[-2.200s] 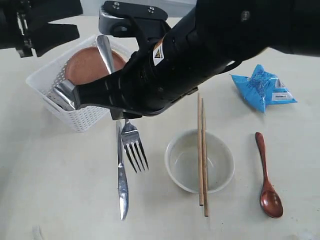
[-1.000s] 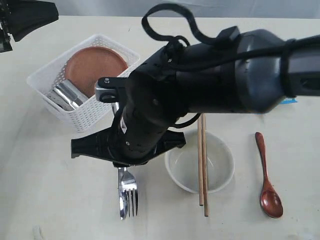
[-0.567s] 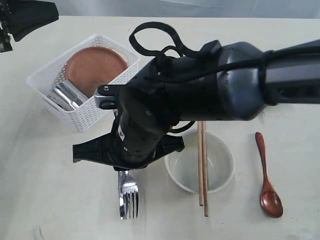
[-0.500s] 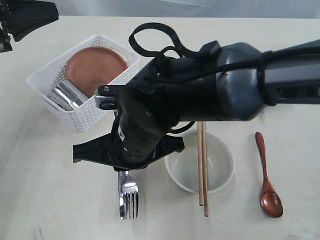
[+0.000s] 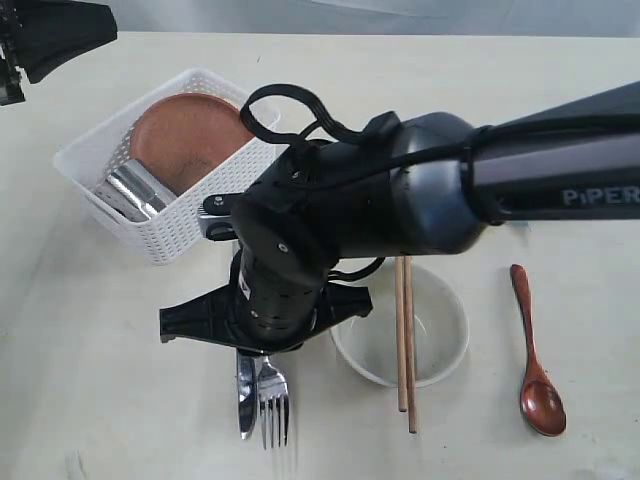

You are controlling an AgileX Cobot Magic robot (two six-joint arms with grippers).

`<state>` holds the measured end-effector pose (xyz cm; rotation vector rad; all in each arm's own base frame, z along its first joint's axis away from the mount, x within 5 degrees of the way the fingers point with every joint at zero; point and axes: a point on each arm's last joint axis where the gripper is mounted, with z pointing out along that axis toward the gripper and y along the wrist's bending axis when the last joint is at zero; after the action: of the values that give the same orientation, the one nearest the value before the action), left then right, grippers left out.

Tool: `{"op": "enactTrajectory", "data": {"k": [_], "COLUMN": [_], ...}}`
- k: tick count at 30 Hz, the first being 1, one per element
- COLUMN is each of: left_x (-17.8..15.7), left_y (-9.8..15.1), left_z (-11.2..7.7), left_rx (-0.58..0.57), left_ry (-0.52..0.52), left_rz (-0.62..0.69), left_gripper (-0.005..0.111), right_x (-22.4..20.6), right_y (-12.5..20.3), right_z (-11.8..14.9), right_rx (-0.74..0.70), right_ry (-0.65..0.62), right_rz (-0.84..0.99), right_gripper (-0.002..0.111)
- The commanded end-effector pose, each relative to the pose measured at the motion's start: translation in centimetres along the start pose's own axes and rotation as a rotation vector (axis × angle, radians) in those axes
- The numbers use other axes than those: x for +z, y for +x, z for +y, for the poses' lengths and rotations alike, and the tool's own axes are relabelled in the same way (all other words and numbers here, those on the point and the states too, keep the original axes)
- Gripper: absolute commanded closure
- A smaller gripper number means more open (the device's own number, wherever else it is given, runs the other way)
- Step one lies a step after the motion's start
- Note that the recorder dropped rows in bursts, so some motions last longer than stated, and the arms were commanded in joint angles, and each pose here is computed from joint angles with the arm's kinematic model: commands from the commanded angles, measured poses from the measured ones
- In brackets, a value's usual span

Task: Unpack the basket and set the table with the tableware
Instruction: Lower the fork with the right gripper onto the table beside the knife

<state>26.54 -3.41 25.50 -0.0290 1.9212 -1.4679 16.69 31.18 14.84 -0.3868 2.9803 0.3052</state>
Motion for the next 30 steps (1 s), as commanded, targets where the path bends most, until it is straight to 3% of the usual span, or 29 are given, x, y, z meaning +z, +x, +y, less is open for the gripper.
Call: {"op": "enactTrajectory", "data": {"k": [1,30], "left_x": [-0.1,-0.1], "left_y": [-0.2,-0.2], "left_z": [-0.3,-0.3], "left_rx": [0.004,0.004], "left_ry": [0.012,0.012], "left_rz": [-0.01,-0.01], "left_gripper": [0.105,0.105], "right_x": [0.3,2.3], "right_y": [-0.2,-0.3], "right_z": [-0.2,-1.3], "right_rx": [-0.001,0.03], "right_ry": [0.016,0.096], "right_rz": [-0.001,0.056], "right_gripper": [0.109,0.108]}}
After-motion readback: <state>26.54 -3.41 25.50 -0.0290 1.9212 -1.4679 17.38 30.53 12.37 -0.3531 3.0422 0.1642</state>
